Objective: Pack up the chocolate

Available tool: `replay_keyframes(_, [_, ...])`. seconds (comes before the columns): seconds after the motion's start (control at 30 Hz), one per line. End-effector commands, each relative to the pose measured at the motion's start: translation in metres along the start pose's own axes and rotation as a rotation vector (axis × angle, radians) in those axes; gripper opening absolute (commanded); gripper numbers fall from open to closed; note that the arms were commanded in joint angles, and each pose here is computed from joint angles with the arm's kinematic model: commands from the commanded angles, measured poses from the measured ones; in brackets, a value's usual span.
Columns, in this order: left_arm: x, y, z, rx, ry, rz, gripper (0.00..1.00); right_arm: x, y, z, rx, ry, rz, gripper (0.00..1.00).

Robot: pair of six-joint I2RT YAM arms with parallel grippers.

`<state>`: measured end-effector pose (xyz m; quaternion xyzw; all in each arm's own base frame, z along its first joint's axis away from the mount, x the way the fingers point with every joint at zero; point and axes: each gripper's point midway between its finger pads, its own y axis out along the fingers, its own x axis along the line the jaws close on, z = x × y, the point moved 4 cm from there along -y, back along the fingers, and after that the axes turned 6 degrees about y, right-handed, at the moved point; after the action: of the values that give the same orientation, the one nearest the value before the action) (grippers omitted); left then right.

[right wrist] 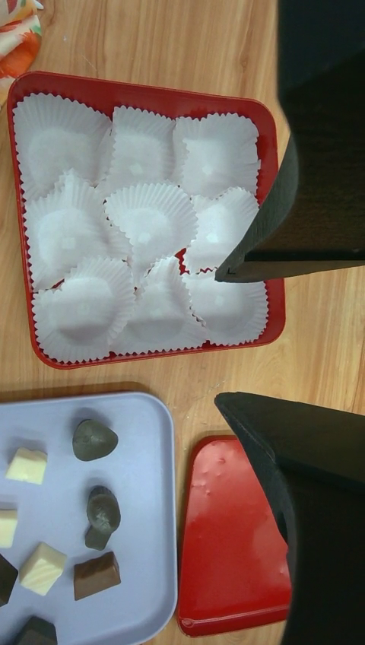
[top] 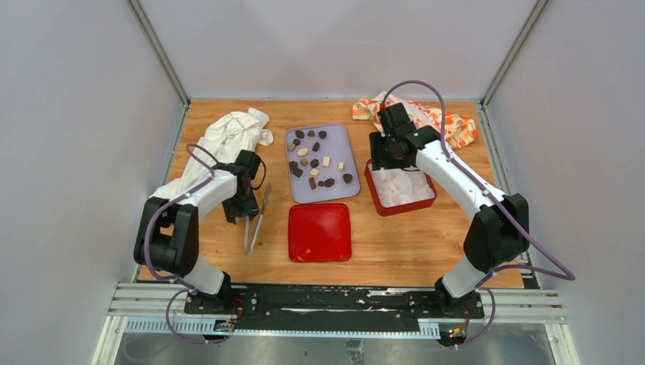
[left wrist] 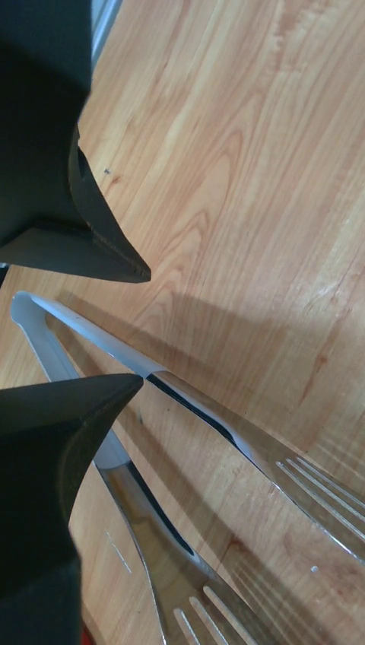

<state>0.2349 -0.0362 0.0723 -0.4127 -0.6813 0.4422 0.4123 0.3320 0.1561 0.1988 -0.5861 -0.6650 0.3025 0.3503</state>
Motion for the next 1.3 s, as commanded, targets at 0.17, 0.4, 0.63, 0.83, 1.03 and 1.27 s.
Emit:
replay_keyframes(0.17, [-0.012, 0.013, -0.002, -0.017, -0.065, 0.042, 0.4, -0.014, -0.012, 0.006, -0.017, 0.017, 0.056, 0.59])
replay_keyframes(0.4, [-0.013, 0.015, -0.002, -0.011, -0.053, 0.043, 0.35, -0.019, -0.018, 0.011, -0.025, 0.023, 0.073, 0.59])
replay_keyframes(0.63, [-0.016, 0.02, 0.002, 0.006, -0.038, 0.064, 0.32, -0.025, -0.025, 0.014, -0.034, 0.033, 0.103, 0.58])
replay_keyframes(0.83, [-0.021, 0.017, 0.002, 0.013, -0.024, 0.1, 0.01, -0.028, -0.032, 0.013, -0.047, 0.064, 0.126, 0.58])
replay_keyframes(1.03, [-0.024, -0.018, -0.005, -0.022, -0.089, 0.199, 0.0, -0.029, -0.047, 0.006, -0.08, 0.063, 0.116, 0.57])
replay_keyframes(1.27, [-0.059, -0.106, -0.008, -0.181, -0.224, 0.408, 0.0, -0.035, -0.072, 0.009, -0.114, 0.01, 0.061, 0.57])
